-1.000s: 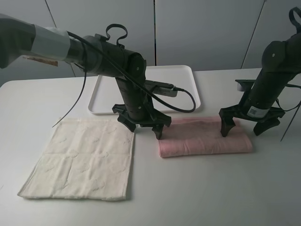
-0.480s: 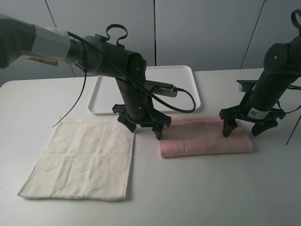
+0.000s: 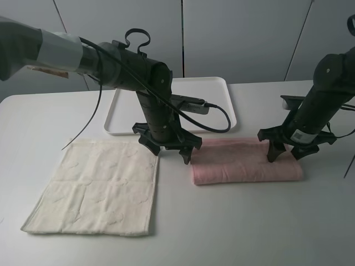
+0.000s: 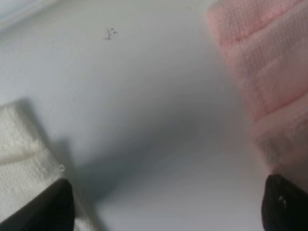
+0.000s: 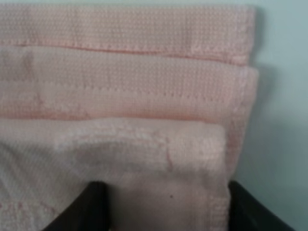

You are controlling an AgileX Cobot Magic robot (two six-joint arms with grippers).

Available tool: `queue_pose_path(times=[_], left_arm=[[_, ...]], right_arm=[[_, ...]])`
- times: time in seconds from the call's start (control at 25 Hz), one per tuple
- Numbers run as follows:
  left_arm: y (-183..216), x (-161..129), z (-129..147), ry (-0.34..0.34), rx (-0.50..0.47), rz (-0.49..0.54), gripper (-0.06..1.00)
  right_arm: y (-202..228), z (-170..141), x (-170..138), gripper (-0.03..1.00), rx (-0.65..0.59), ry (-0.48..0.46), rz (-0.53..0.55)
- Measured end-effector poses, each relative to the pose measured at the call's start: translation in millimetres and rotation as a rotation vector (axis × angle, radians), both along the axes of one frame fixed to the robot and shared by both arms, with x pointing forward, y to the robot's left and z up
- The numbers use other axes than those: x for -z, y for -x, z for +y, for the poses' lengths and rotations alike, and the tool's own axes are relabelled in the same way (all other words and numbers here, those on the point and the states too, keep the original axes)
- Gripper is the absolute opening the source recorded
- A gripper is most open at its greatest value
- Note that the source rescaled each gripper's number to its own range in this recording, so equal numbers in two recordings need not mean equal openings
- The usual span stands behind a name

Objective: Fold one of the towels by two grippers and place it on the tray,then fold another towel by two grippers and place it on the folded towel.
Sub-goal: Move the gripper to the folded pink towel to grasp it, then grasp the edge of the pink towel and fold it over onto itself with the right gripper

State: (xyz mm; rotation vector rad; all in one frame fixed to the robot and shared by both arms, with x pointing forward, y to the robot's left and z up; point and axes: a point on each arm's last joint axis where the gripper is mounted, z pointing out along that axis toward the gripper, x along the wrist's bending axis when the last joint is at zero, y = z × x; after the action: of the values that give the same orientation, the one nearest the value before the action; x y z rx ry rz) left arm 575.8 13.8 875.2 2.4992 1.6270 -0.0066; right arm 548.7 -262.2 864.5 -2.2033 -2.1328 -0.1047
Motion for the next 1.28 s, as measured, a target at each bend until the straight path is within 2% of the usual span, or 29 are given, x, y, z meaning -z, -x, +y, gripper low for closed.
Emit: queue_pose_path(times=[0.2,0.28,0.64,1.08,1.2,1.28], left_arm=[[0.0,-0.1,-1.0,0.012,-0.005,0.001,1.00],[-0.3,-0.3,-1.8,0.021,-0.010,-0.002,1.00],[-2.2,0.9,-4.6,0.049,0.000,-0.023,1.00],[-4.0,4.3,-4.9,0.038,0.009,-0.027,1.00],[-4.7,3.9,-4.6,0.033,0.014,-0.034,1.00],[-4.8,3.9,-4.5,0.032,0.013,-0.035,1.00]], right_arm=[[-0.4,2.9,-0.3,0.30,0.016,-0.032,-0.002],[0.0,3.5,-0.1,0.26,0.012,-0.039,-0.002],[0.0,3.9,0.4,0.25,0.013,-0.044,0.000],[-0.4,3.9,0.4,0.25,0.014,-0.044,-0.004],[-0.4,4.0,0.3,0.24,0.002,-0.045,-0.006],[-0.4,4.2,0.3,0.19,-0.004,-0.047,-0.007]])
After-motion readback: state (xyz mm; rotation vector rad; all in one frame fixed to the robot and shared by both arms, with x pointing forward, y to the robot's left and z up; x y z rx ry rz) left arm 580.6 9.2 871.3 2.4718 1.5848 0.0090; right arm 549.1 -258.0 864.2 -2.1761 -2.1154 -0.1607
